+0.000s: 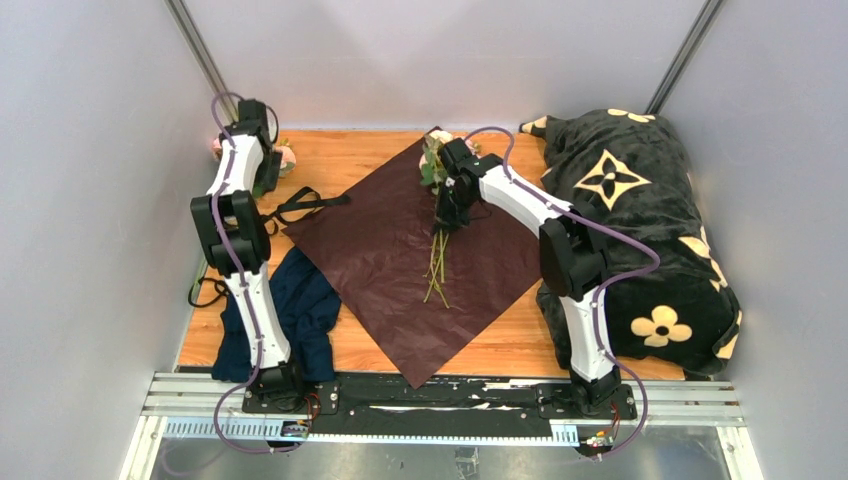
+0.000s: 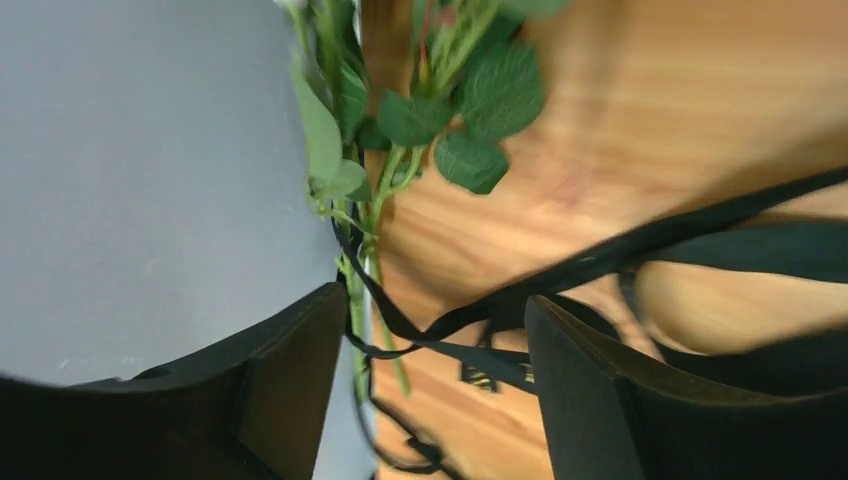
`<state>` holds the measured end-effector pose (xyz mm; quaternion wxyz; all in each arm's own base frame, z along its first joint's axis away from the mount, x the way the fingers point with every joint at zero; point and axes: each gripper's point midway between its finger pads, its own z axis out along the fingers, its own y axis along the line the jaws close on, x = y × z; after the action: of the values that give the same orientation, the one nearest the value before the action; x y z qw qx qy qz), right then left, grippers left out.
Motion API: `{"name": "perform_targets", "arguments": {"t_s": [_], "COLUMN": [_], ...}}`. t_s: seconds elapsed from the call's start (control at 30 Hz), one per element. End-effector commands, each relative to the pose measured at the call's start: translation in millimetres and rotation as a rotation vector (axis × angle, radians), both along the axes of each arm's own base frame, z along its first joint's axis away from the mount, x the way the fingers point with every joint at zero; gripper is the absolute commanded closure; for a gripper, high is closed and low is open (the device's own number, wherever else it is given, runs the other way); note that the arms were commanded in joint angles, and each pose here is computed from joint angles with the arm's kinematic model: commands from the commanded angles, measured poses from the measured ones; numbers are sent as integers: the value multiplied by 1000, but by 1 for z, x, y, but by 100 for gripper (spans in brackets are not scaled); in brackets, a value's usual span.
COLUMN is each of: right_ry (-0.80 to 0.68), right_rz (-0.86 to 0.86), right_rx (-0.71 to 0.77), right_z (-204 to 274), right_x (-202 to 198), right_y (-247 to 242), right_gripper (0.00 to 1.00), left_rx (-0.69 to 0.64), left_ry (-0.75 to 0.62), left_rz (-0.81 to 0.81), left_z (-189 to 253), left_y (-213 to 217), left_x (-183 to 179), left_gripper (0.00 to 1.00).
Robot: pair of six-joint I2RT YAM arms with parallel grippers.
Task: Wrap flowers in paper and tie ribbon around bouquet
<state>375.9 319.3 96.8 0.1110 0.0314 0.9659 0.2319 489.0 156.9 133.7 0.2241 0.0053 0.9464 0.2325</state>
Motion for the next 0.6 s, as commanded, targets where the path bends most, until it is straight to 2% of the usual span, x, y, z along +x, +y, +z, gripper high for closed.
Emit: {"name": "perform_targets", "arguments": {"t_s": [0.0,0.03,0.17,0.3,0.4,0.57], "right_ry": [187,183,70,13,-1,-28], "right_rz": [16,29,94,95,85,67], "right_rx": [-52,-80,-214,-235,-246,-248], "right_z": [-13,-9,23,43,48,57], "right_x": [-39,-39,-35,-35,-35,-25], "right_y": [-14,-17,-25,-27,-27,-24], "right_gripper": [58,55,53,53,54,54], "left_rx": [223,246,300,292,287,205], "left_ry": [233,225,229,289,287,277], "left_rz": [-48,-47,-56,-110,-112,-154], "left_z": [-20,-17,-21,-55,-69,-89], "left_y": [32,37,57,60,63,57], "left_x": [-15,-8,9,20,30,36], "left_gripper": [30,32,36,50,51,52]}}
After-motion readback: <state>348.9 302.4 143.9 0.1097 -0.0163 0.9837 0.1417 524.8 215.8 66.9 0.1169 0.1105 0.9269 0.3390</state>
